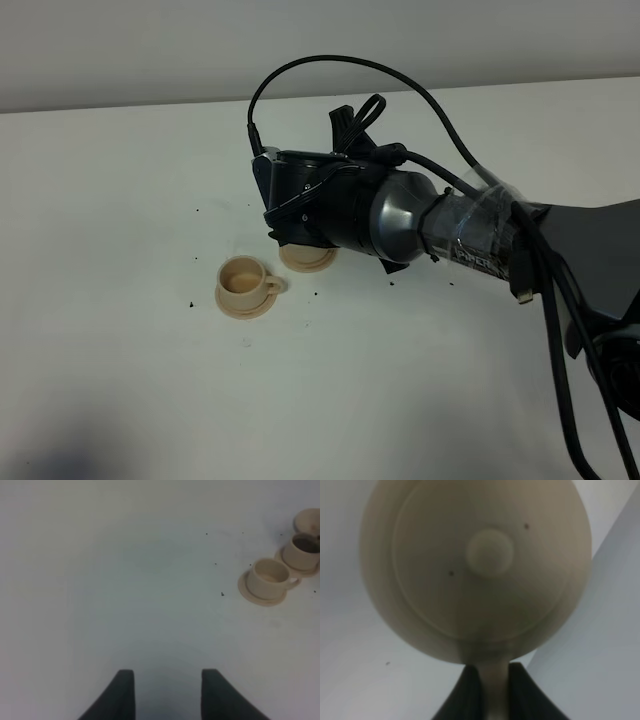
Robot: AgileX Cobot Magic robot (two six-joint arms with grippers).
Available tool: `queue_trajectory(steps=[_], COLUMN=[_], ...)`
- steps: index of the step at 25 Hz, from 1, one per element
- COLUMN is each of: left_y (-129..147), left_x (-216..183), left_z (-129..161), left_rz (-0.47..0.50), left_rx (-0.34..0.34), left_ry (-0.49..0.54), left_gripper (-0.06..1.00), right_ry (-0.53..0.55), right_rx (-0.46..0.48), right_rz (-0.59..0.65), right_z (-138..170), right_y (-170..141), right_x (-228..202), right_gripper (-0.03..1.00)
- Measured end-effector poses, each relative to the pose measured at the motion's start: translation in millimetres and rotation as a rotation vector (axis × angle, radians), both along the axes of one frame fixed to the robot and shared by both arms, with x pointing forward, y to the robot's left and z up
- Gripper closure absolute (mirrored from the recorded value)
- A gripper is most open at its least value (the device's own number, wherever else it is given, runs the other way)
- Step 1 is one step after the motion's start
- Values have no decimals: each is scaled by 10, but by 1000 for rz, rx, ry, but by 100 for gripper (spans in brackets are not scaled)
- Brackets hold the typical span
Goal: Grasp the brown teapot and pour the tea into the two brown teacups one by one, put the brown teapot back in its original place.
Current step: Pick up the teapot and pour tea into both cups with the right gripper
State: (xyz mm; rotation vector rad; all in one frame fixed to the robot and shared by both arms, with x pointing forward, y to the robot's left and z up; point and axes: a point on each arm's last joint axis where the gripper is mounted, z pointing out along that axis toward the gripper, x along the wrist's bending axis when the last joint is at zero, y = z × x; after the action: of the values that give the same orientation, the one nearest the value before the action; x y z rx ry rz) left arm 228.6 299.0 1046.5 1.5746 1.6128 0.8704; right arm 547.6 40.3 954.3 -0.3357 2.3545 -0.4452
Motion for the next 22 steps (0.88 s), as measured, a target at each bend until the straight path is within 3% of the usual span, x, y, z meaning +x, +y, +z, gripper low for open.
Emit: queue_trajectory(steps=[12,22], left_y=[0,0], left_x=[0,0], left_z=[0,0], left_rz=[0,0], left_rx=[0,0], left_ry=[0,0], left_gripper=[58,58], right_ry=[2,114], right_rx=[91,222], right_rz=[-148,-261], right_z=[171,157], right_y=[16,52], right_x=[3,-97], right_gripper=[84,84])
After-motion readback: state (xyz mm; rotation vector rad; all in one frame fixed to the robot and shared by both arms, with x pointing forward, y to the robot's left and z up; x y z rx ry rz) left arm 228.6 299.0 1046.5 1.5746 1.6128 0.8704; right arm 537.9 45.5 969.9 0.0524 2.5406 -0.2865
